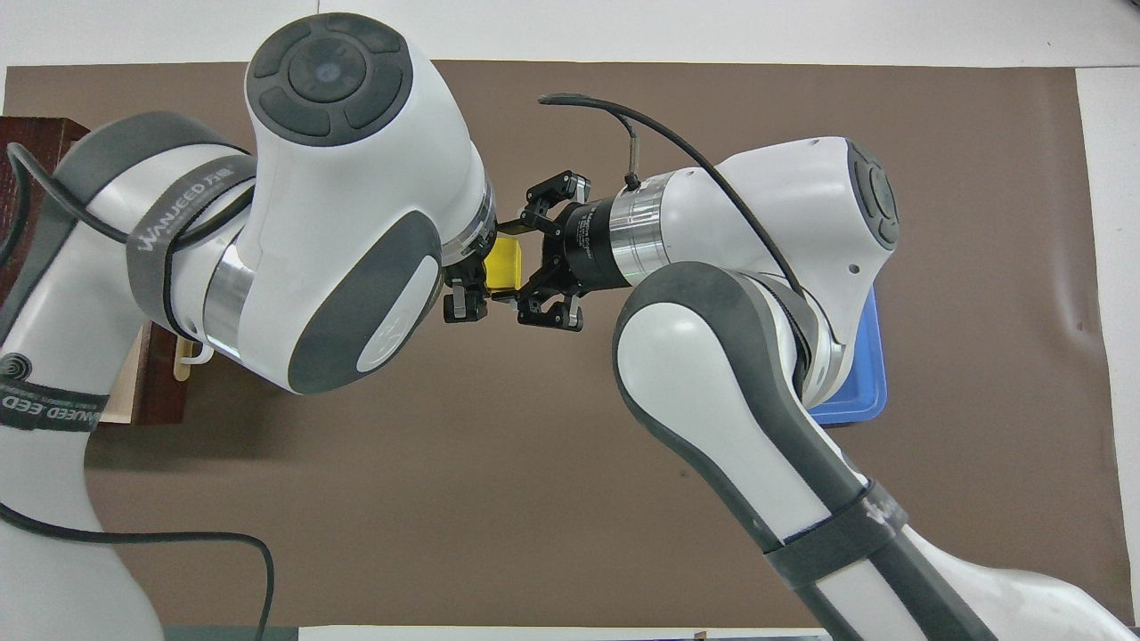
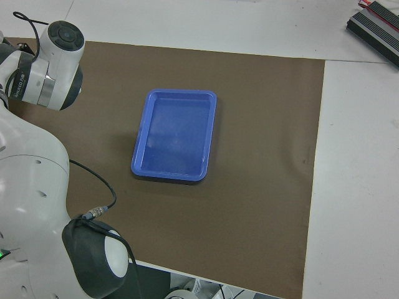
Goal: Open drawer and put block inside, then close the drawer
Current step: 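Grasp the cube with the left gripper and open the right gripper, then lower the cube into the drawer with the left gripper while the right gripper withdraws, then open the left gripper to release the cube inside the drawer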
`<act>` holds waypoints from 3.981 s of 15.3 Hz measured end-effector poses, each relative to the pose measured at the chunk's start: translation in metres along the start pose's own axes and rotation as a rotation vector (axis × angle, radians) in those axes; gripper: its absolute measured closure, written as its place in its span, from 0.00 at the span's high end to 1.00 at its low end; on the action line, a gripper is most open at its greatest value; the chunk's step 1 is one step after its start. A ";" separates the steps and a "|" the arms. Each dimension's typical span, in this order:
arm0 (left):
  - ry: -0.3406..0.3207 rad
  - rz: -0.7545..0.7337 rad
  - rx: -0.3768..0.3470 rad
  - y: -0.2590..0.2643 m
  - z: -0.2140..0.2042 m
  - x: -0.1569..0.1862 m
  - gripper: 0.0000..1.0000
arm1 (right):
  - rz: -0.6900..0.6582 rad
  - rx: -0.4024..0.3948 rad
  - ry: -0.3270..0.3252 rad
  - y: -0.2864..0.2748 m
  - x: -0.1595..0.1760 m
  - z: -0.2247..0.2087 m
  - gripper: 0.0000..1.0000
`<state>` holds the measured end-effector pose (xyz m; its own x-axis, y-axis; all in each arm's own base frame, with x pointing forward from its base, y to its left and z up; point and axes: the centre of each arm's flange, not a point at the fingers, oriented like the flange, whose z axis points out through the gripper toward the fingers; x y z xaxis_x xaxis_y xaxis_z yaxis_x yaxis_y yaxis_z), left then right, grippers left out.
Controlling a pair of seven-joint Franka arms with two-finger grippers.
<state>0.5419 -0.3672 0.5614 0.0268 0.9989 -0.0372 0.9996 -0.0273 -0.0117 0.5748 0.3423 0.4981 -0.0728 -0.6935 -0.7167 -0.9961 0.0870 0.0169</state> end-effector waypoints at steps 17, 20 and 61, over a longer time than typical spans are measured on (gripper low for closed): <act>0.051 0.102 -0.041 0.055 -0.046 0.184 0.56 | -0.100 0.038 0.171 -0.051 0.071 -0.067 1.00; 0.059 0.152 -0.020 0.061 -0.048 0.271 0.56 | -0.226 -0.008 0.234 -0.069 0.110 -0.110 1.00; 0.042 0.103 -0.049 0.012 0.091 0.424 0.56 | -1.556 -0.705 0.580 0.006 0.167 -0.359 1.00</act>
<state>0.5645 0.0526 0.4543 0.1289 0.9916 0.0066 0.9909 -0.1290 0.0391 0.5386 -0.0294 0.6288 0.9982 0.0166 -0.0570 0.0172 -0.9998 0.0110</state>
